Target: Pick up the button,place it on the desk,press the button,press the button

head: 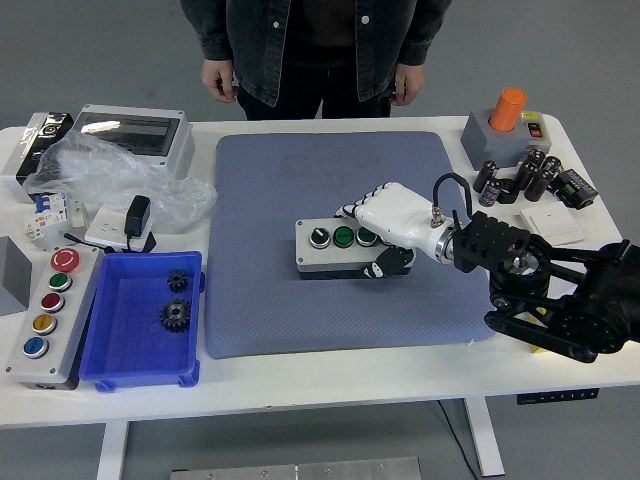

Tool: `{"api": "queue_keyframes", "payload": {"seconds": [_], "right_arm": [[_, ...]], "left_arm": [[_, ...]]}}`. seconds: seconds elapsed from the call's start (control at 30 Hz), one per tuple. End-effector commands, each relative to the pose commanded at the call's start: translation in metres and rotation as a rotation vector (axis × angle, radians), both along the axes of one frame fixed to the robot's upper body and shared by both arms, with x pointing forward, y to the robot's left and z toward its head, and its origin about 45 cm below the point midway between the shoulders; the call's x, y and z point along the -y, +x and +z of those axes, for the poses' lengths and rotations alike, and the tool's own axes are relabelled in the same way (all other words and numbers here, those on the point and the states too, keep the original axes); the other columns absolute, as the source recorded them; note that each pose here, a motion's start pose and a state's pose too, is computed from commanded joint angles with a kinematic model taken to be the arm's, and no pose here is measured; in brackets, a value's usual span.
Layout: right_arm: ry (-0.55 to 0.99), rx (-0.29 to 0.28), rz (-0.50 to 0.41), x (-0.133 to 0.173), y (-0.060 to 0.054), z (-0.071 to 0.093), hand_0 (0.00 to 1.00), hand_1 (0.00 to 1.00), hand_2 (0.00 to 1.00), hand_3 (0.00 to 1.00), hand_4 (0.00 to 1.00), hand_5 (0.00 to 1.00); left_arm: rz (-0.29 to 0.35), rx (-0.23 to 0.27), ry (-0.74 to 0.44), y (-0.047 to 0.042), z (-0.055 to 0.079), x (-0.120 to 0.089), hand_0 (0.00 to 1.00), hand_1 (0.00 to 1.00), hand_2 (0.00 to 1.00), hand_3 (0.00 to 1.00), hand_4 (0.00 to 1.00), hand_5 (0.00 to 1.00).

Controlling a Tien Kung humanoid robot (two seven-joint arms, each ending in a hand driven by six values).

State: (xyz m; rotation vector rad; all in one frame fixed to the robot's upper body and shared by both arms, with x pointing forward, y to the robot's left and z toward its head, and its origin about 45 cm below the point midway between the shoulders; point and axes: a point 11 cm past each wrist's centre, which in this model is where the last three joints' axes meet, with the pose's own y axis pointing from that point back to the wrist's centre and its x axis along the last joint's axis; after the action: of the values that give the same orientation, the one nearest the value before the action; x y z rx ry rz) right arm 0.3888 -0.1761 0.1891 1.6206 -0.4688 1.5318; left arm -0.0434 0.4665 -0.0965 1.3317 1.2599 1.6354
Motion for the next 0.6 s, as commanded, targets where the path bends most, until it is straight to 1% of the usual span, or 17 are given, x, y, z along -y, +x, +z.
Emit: {"api": "queue_keyframes", "payload": {"seconds": [0.3,0.6], "right_arm": [[-0.002,-0.020,-0.032,0.0053,0.0033,-0.0063,0.666,0.684,0.684,0.448,0.571,0.024],[-0.012,-0.029,-0.035,0.0071,0.0038,-0.0105,0.670,0.686,0.687,0.448,0.575,0.024]], "left_arm": [[-0.002,0.007,0.005,0.0020,0.0002,-0.0008,0.703,0.748,0.690,0.714,0.756,0.471],[-0.004,0.010,0.007,0.0026,0.0004,-0.0012,0.704,0.748,0.690,0.715,0.755,0.471]]}}
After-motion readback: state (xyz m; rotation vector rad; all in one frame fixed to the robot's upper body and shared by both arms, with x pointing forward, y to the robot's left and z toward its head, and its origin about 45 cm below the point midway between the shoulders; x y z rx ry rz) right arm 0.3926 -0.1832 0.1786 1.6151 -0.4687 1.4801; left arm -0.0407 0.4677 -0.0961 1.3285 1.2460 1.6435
